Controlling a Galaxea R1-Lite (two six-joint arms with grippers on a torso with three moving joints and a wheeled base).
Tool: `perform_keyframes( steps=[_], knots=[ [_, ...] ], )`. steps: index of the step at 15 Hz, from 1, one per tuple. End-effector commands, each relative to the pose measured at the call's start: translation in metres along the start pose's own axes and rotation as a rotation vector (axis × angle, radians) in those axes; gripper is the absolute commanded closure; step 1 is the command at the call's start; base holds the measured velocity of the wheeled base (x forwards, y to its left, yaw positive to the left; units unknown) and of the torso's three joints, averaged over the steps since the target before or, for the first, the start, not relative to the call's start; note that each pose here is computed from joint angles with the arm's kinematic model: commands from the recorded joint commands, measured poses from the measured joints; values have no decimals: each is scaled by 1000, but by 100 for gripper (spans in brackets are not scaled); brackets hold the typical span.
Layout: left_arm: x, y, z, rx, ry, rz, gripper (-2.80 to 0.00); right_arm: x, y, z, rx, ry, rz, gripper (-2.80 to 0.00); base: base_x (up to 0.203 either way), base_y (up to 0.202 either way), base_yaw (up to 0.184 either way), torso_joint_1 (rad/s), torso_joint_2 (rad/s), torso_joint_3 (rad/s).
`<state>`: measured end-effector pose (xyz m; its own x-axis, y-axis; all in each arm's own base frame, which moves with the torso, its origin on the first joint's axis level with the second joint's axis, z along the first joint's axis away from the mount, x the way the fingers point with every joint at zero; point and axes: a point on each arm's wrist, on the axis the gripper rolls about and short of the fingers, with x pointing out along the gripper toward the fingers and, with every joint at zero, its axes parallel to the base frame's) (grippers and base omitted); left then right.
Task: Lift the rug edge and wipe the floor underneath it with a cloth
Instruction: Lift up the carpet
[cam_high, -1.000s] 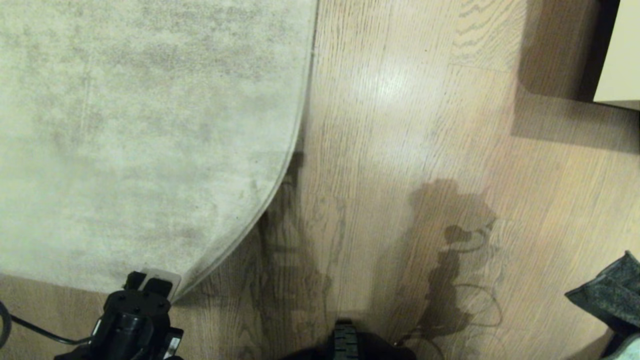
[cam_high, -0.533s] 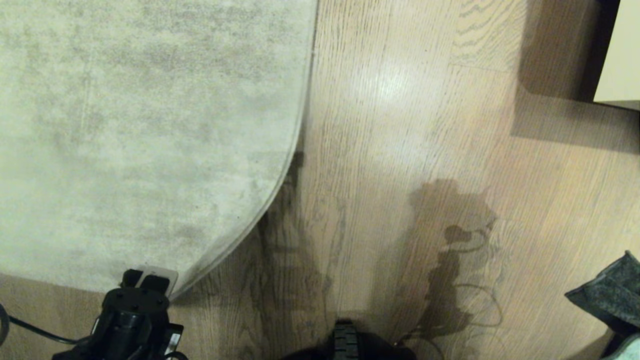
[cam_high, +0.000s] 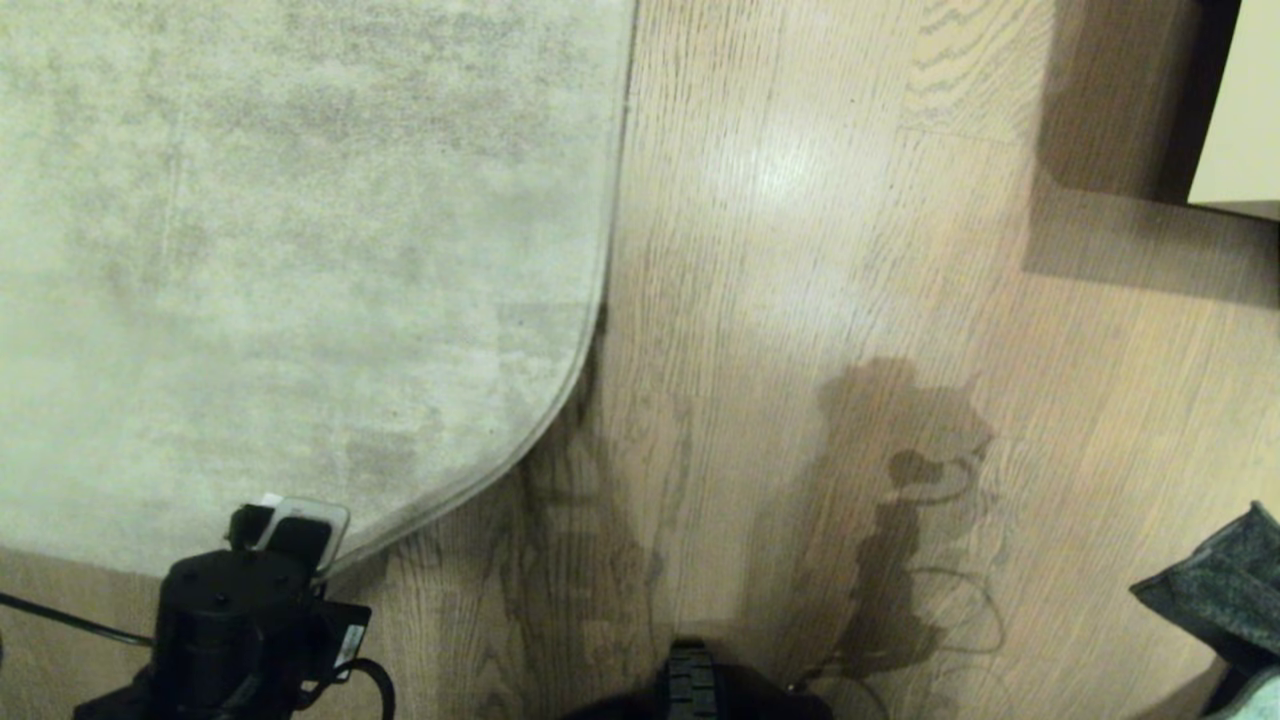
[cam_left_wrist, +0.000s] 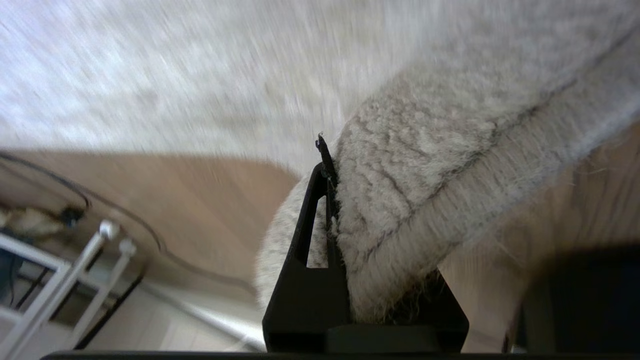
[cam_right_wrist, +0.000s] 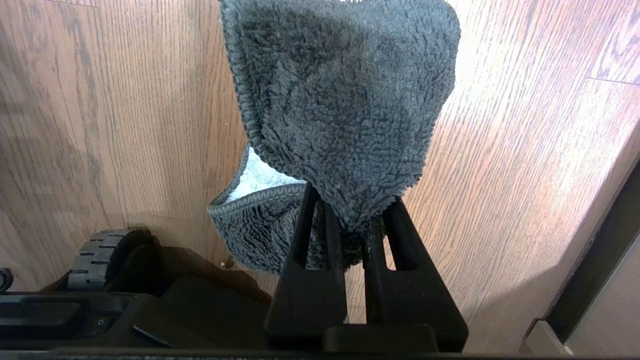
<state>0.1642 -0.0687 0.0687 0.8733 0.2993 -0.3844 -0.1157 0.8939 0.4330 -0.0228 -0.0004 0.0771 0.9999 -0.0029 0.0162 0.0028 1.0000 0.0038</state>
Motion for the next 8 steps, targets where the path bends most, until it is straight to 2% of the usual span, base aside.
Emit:
perform_keyframes(
  steps=[1, 2, 4, 8],
  knots=[
    [-3, 7, 5, -21, -40, 19, 0, 0, 0, 0, -1, -1, 0, 0, 0, 0, 0, 0, 0, 0],
    [-4, 12, 7, -29, -53, 26, 0, 0, 0, 0, -1, -1, 0, 0, 0, 0, 0, 0, 0, 0],
    [-4, 21, 10, -38, -75, -10, 0, 0, 0, 0, 0, -1, 0, 0, 0, 0, 0, 0, 0, 0],
    [0, 37, 11, -10, -112, -93, 0, 0, 0, 0, 1, -1, 0, 0, 0, 0, 0, 0, 0, 0]
  ],
)
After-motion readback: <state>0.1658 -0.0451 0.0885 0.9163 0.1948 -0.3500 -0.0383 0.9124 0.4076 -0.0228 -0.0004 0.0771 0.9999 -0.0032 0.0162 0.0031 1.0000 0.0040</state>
